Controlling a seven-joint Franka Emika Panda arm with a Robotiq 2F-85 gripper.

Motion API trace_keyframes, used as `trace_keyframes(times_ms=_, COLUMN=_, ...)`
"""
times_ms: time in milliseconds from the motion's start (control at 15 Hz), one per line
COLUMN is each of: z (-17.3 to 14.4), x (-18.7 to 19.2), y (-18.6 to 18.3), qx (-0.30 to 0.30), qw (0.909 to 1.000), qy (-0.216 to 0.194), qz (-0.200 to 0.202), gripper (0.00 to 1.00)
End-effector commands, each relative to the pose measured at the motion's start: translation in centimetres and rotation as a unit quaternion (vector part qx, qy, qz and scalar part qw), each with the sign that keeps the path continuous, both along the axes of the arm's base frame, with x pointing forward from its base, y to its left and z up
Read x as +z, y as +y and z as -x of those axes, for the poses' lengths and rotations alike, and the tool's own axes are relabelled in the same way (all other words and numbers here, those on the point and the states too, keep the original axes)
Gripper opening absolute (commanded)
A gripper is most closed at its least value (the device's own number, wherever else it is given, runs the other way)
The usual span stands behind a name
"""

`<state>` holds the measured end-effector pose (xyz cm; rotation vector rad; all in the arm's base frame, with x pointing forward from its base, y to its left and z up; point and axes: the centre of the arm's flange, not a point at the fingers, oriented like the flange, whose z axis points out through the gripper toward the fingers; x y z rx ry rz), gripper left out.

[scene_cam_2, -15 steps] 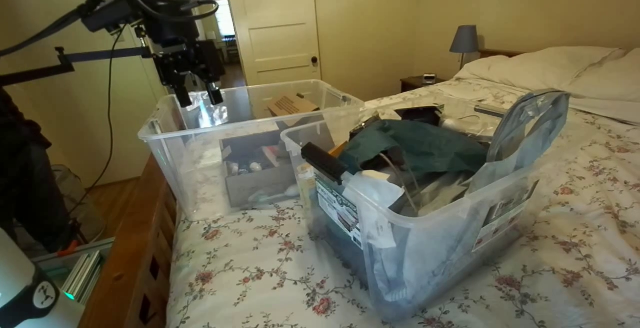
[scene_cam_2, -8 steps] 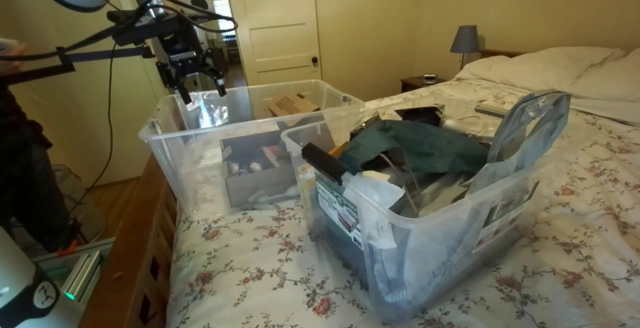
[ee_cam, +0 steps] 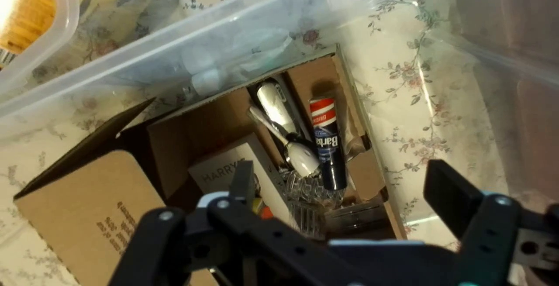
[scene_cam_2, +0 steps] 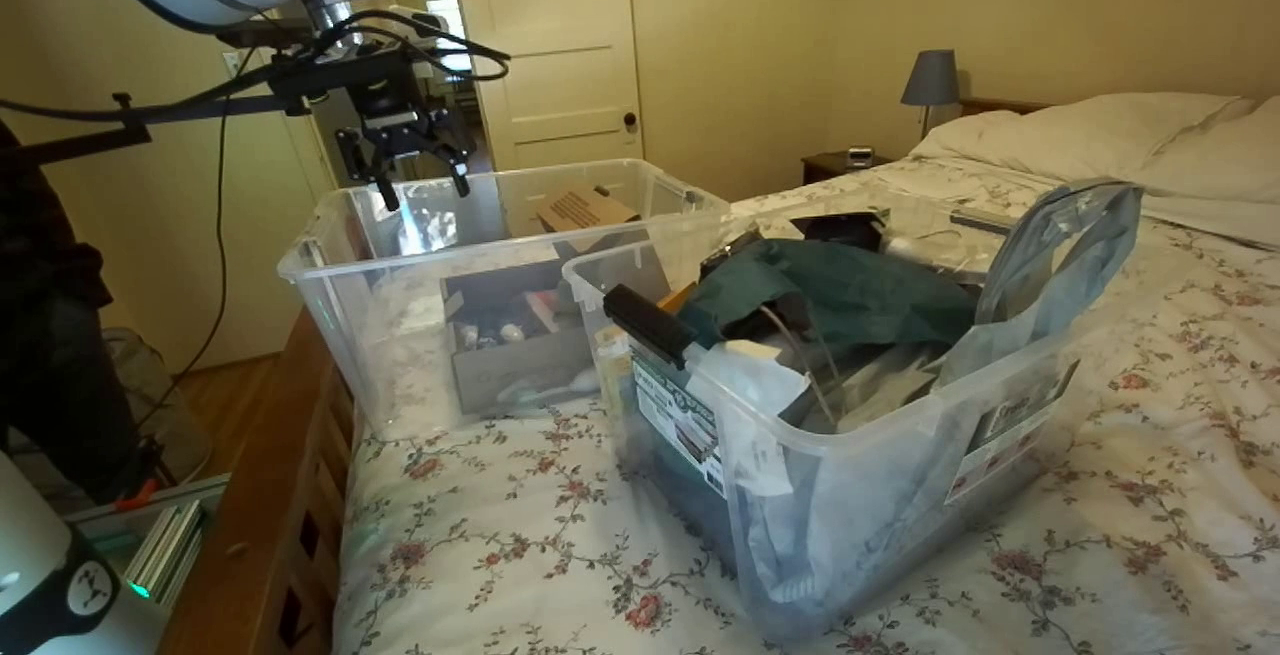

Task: Move two objects from the storage crate on the left, to the one on the right

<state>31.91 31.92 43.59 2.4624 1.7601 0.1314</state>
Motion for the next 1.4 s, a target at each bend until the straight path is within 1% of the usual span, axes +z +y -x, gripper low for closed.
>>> trace_keyframes(times_ms=0, z=-1.4, x=-1.4, y=3.8, qx=0.081, qw=0.9949, qy=-0.027, qz=-0.054, gripper=1.0)
trace_keyframes(times_ms=67, z=-1.6, x=-1.7, y=5.3, qx=0.104, qw=0.9915, qy=-0.036, qz=-0.069, gripper=1.0)
trace_keyframes(times_ms=200, z=-1.6, x=-3.0, y=8.3, qx=0.155, qw=0.9836, qy=-0.037, qz=-0.085, gripper=1.0)
trace_keyframes(times_ms=400, z=-2.0, x=-6.1, y=12.0, qx=0.226, qw=0.9689, qy=-0.016, qz=-0.1, gripper=1.0)
trace_keyframes(times_ms=467, z=-2.7, x=-7.4, y=13.0, qx=0.244, qw=0.9656, qy=-0.008, qz=-0.09, gripper=1.0)
trace_keyframes(times_ms=667, z=-5.5, x=-10.7, y=14.7, qx=0.273, qw=0.9585, qy=0.015, qz=-0.081, gripper=1.0)
trace_keyframes(times_ms=867, z=-8.7, x=-13.0, y=15.5, qx=0.293, qw=0.9546, qy=0.016, qz=-0.053, gripper=1.0)
trace_keyframes(times_ms=933, z=-5.8, x=-12.2, y=13.3, qx=0.273, qw=0.9596, qy=0.011, qz=-0.068, gripper=1.0)
trace_keyframes(times_ms=1067, z=-7.5, x=-13.3, y=13.6, qx=0.277, qw=0.9587, qy=0.014, qz=-0.063, gripper=1.0)
trace_keyframes(times_ms=1133, z=-7.7, x=-13.3, y=13.6, qx=0.227, qw=0.9714, qy=-0.037, qz=-0.059, gripper=1.0)
trace_keyframes(times_ms=1200, z=-8.0, x=-13.6, y=13.5, qx=0.215, qw=0.9733, qy=-0.05, qz=-0.061, gripper=1.0)
trace_keyframes(times_ms=1333, z=-9.1, x=-14.8, y=13.6, qx=0.171, qw=0.9795, qy=-0.083, qz=-0.066, gripper=1.0)
